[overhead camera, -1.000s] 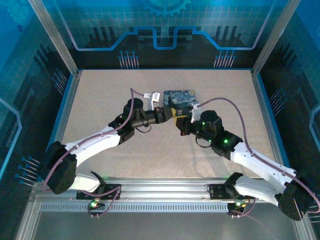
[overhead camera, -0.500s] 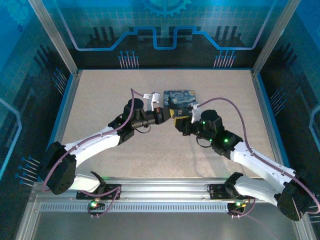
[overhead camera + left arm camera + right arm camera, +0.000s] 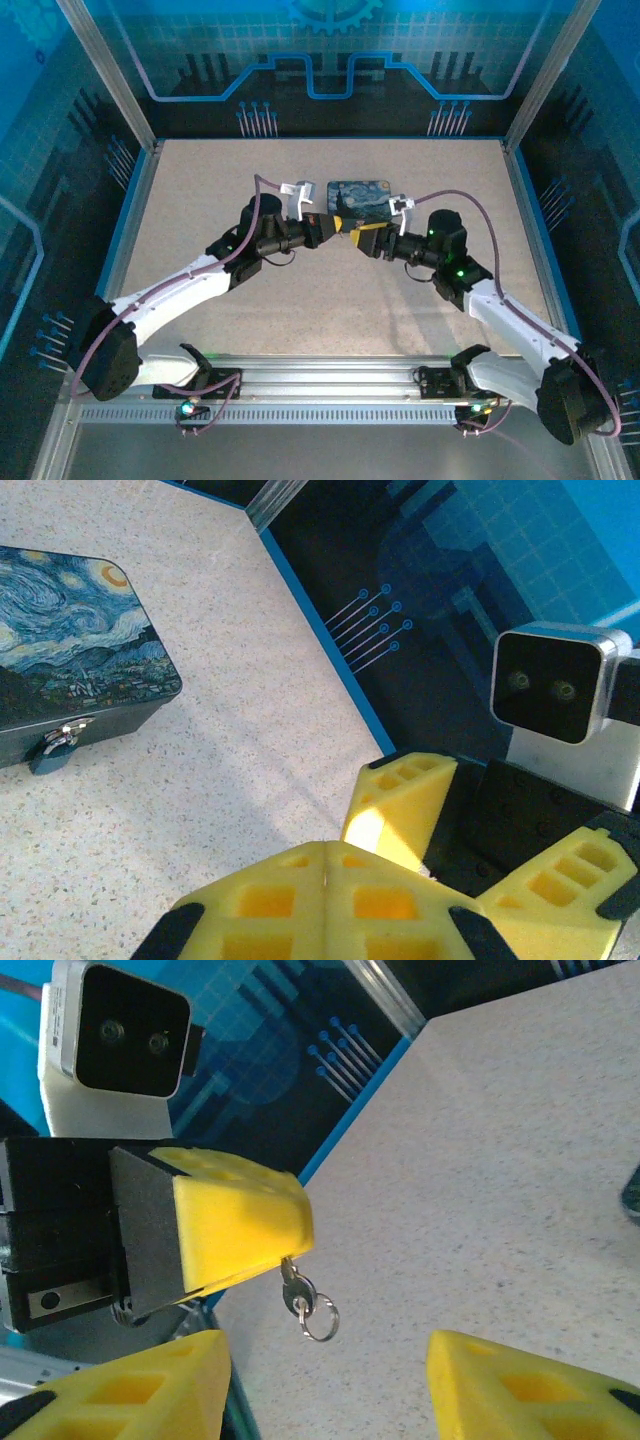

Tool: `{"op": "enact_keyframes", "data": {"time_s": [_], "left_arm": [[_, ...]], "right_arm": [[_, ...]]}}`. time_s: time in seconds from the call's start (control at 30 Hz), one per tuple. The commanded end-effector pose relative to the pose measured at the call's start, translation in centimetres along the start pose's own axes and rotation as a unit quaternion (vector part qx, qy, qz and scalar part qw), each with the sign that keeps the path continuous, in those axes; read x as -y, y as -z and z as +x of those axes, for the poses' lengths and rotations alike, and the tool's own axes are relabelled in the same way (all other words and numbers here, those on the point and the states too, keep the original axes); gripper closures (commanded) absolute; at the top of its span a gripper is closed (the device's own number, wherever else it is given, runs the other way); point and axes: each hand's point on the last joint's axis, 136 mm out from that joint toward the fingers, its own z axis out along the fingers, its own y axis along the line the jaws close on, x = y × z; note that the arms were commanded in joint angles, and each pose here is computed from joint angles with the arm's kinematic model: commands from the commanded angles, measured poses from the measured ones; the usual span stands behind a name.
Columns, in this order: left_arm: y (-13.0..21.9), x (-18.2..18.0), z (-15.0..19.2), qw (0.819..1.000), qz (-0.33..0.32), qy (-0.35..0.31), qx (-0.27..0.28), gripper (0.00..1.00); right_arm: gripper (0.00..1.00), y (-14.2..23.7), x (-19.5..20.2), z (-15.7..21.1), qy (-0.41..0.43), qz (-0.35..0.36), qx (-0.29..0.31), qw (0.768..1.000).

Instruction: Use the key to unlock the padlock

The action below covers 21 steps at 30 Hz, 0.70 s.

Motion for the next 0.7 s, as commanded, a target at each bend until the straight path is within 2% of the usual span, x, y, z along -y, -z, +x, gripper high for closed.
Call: {"op": "enact_keyframes", "data": {"time_s": [0.0, 0.67], "left_arm": [[0.6, 1.4, -1.3, 1.0, 0.007, -0.021, 0.015, 1.0], [0.5, 1.7, -1.3, 1.0, 0.018, -0.012, 0.016, 1.0]], "right_arm": [[0.45, -0.8, -2.1, -0.2, 0.002, -0.054, -0.013, 0.998], [0.61, -2.7, -2.2, 0.1, -0.008, -0.054, -0.028, 0.998]]}}
